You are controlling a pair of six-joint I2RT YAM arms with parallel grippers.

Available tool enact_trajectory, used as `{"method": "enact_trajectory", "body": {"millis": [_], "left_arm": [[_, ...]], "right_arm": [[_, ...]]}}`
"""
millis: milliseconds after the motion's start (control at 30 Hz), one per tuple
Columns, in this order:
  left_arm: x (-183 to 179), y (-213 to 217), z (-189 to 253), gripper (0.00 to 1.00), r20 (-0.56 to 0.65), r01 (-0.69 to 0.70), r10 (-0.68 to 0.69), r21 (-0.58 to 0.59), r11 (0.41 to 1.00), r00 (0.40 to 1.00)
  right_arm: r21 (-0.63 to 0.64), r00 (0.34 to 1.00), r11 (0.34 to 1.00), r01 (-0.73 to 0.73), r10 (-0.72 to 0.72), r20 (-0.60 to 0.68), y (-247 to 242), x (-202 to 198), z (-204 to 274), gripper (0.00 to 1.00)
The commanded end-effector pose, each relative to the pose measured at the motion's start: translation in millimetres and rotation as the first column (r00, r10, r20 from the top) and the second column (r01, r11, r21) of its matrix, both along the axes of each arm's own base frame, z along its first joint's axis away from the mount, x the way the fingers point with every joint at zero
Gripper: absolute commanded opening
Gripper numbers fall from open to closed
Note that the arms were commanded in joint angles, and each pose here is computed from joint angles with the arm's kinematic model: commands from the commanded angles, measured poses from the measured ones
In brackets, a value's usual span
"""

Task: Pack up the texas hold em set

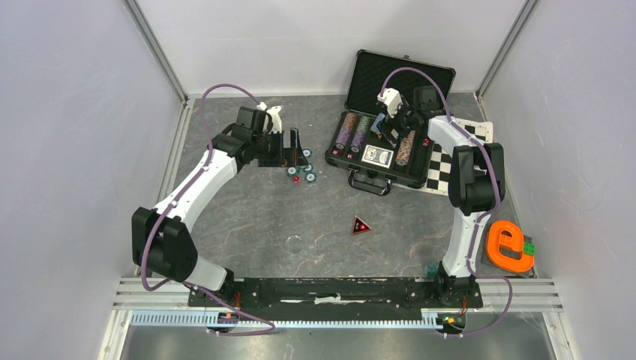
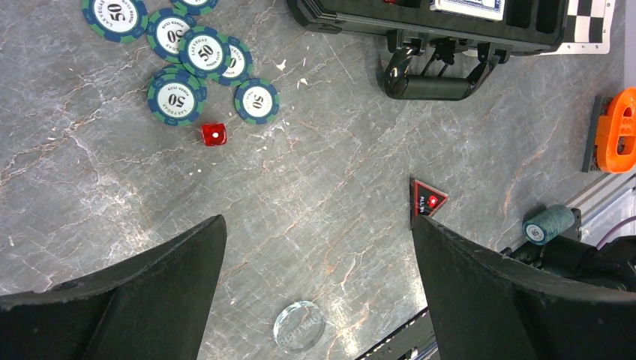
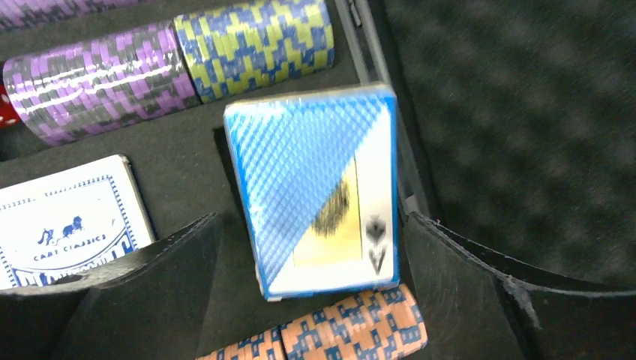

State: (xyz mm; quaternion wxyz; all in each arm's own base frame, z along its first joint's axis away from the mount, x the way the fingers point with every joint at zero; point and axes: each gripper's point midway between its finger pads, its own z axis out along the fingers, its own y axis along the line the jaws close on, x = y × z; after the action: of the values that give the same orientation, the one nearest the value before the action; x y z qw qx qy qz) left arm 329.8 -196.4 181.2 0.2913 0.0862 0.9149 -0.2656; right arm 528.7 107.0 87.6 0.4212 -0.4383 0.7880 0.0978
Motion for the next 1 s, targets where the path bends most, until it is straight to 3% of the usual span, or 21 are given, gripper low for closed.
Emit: {"method": "enact_trajectory", "body": {"millis": [0, 333, 433, 500, 567, 633, 733, 800, 900, 967], "left_arm": [[5, -2, 13, 1.0, 0.031, 0.005, -0.004, -0.023, 1.0, 1.0], [0, 0, 9, 1.0, 0.025, -0.002, 0.003, -0.02, 1.0, 1.0], [-1, 2, 7, 1.0, 0.023, -0.005, 0.006, -0.017, 1.0, 1.0], [-2, 2, 6, 1.0, 0.02, -0.01, 0.01, -0.017, 1.0, 1.0], [-1, 3, 7, 1.0, 0.025, -0.018, 0.018, -0.016, 1.0, 1.0], [1, 5, 10, 1.0, 0.04, -0.029, 0.03, -0.01, 1.0, 0.999], [3, 8, 14, 1.0, 0.062, -0.038, 0.039, -0.009, 0.999, 0.997], [1, 8, 14, 1.0, 0.063, -0.037, 0.037, -0.01, 0.999, 0.997], [-1, 10, 13, 1.0, 0.064, -0.039, 0.039, -0.007, 0.999, 0.997], [-2, 11, 15, 1.0, 0.067, -0.038, 0.039, -0.011, 0.999, 0.997]], "right_arm": [[-0.034, 0.996, 0.999, 0.022, -0.025, -0.09, -2, -15, 0, 0.98], [0.169, 0.996, 0.984, 0.046, -0.058, 0.063, 52, 0, 101, 0.98], [0.259, 0.986, 0.959, 0.113, -0.14, 0.088, 72, -6, 115, 0.98], [0.339, 0.955, 0.904, 0.259, -0.293, 0.052, 75, -7, 119, 0.98], [0.39, 0.868, 0.79, 0.473, -0.494, -0.051, 62, -3, 119, 0.98], [0.381, 0.793, 0.713, 0.589, -0.601, -0.102, 48, -3, 122, 0.98], [0.419, 0.765, 0.681, 0.601, -0.642, -0.053, 34, -5, 158, 0.98], [0.464, 0.785, 0.697, 0.546, -0.619, 0.006, 31, -11, 172, 0.98], [0.585, 0.74, 0.596, 0.55, -0.672, -0.012, 15, -12, 175, 0.98], [0.587, 0.746, 0.595, 0.55, -0.666, -0.024, 18, -8, 163, 0.98]]}}
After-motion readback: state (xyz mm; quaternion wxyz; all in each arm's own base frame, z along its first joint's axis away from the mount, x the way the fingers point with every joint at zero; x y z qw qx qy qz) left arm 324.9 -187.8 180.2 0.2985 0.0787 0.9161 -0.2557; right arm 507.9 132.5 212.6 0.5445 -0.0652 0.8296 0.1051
